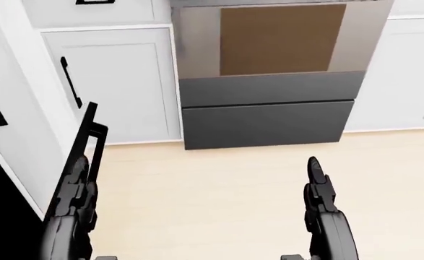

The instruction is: Close the dishwasher door

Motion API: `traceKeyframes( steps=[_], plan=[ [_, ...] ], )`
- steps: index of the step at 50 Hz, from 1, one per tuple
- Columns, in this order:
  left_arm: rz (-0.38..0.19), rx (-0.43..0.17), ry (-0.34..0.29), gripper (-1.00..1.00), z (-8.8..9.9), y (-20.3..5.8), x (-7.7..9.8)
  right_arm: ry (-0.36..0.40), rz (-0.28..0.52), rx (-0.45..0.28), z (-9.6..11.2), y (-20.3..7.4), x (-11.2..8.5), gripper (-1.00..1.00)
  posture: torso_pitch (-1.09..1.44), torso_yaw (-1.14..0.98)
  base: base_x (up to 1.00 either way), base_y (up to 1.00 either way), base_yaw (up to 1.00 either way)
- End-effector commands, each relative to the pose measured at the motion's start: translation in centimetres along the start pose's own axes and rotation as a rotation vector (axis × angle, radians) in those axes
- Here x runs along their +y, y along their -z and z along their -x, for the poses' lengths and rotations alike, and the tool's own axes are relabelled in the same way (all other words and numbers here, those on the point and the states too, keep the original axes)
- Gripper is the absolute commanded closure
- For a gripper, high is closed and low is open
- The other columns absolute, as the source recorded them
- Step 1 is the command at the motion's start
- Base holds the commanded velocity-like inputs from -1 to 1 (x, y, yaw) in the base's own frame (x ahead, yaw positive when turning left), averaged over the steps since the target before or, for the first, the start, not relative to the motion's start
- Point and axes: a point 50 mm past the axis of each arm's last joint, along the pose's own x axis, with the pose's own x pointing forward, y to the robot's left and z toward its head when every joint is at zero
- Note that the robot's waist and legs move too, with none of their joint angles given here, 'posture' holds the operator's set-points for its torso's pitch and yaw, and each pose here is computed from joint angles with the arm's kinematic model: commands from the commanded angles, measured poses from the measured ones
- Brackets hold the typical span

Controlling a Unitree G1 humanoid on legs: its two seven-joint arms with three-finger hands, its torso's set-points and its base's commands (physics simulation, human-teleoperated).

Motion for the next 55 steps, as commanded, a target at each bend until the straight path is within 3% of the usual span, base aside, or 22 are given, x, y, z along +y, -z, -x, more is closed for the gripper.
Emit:
traceKeyframes(
  steps=[1, 33, 38, 50, 55],
  plan=[
    [0.004, -0.101, 0.019, -1.00, -0.3, -1.9, -0.4, 0.018, 0.005, -0.098, -0.1, -1.8, -0.4, -1.00, 0.00, 0.00, 0.00, 0.30, 0.00],
    [0.005, -0.101, 0.013, -1.00, -0.6, -2.0, -0.3, 0.020, 0.004, -0.111, 0.2, -2.2, -0.5, -1.00, 0.00, 0.00, 0.00, 0.24, 0.00],
    [0.027, -0.107, 0.008, -1.00, -1.3, -3.2, -0.4, 0.019, 0.002, -0.113, 0.1, -2.3, -0.5, -1.00, 0.00, 0.00, 0.00, 0.00, 0.00],
    [0.047, -0.117, 0.055, -1.00, -3.1, -5.6, -3.0, 0.027, 0.001, -0.116, 0.4, -2.3, -0.8, -1.00, 0.00, 0.00, 0.00, 0.00, 0.00],
    [0.064, -0.091, 0.095, -1.00, -4.3, -5.7, -5.3, 0.027, 0.000, -0.117, 0.5, -2.3, -0.8, -1.00, 0.00, 0.00, 0.00, 0.00, 0.00]
  ],
)
